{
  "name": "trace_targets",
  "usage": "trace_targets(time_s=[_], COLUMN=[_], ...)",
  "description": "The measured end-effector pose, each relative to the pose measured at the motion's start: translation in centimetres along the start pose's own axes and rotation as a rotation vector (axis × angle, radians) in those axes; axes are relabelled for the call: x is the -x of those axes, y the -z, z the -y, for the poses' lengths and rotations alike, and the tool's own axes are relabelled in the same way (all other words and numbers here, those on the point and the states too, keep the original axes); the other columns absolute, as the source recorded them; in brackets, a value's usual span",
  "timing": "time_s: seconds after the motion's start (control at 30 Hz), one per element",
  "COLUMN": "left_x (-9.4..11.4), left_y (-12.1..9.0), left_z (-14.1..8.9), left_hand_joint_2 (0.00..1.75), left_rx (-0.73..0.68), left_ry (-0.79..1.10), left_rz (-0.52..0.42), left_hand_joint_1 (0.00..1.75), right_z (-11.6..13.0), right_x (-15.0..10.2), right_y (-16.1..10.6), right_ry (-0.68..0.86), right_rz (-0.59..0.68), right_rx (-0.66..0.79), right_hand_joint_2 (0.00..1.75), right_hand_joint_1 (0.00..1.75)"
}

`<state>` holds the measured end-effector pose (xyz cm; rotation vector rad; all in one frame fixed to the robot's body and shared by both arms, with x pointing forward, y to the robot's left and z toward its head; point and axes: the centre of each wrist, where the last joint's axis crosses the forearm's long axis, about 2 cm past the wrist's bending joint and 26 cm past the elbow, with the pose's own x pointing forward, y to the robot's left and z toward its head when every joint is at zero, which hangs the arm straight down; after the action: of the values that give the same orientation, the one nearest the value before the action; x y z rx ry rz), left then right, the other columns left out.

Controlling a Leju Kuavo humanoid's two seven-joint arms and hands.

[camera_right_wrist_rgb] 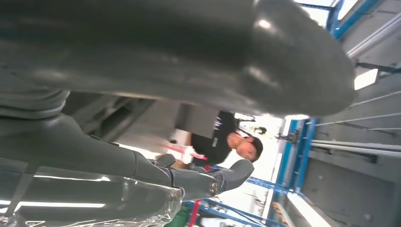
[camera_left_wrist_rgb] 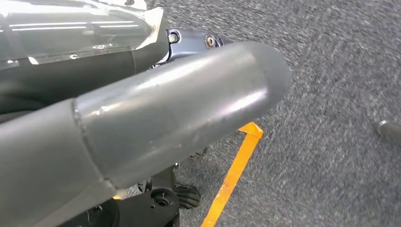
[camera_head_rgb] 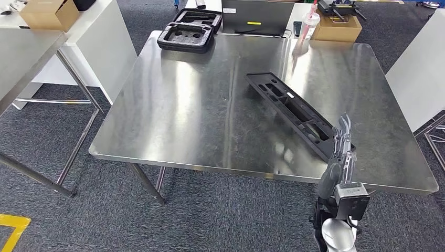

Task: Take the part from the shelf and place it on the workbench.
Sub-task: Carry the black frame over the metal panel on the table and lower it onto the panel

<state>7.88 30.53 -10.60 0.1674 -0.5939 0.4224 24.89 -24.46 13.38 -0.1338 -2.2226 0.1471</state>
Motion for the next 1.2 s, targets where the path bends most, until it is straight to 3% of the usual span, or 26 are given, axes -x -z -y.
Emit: trace_targets(time_s=[0.23,0.73,1.2], left_x=[0.2,0.9,0.9], left_y=[0.0,-0.4,-0.4], left_z=[-0.7,-0.6,-0.3], left_hand_joint_2=[0.00,0.00,0.00], left_rx=[-0.017,-0.028,-0.010], left_ry=[-0.039,-0.068,-0.075], left_rz=[-0.008,-0.031,-0.022], left_hand_joint_1=[0.00,0.00,0.00], right_z=[-1.0,-1.4,-0.1], right_x=[-0.4,0.8,2.1], right_y=[-3.0,-4.5,-6.6], right_ry=[0.026,0.052,0.035], right_rz=[-0.065,-0.181,-0.260], right_rx=[-0.013,0.043,0.062], right_hand_joint_2=[0.00,0.00,0.00], right_hand_joint_1=[0.00,0.00,0.00])
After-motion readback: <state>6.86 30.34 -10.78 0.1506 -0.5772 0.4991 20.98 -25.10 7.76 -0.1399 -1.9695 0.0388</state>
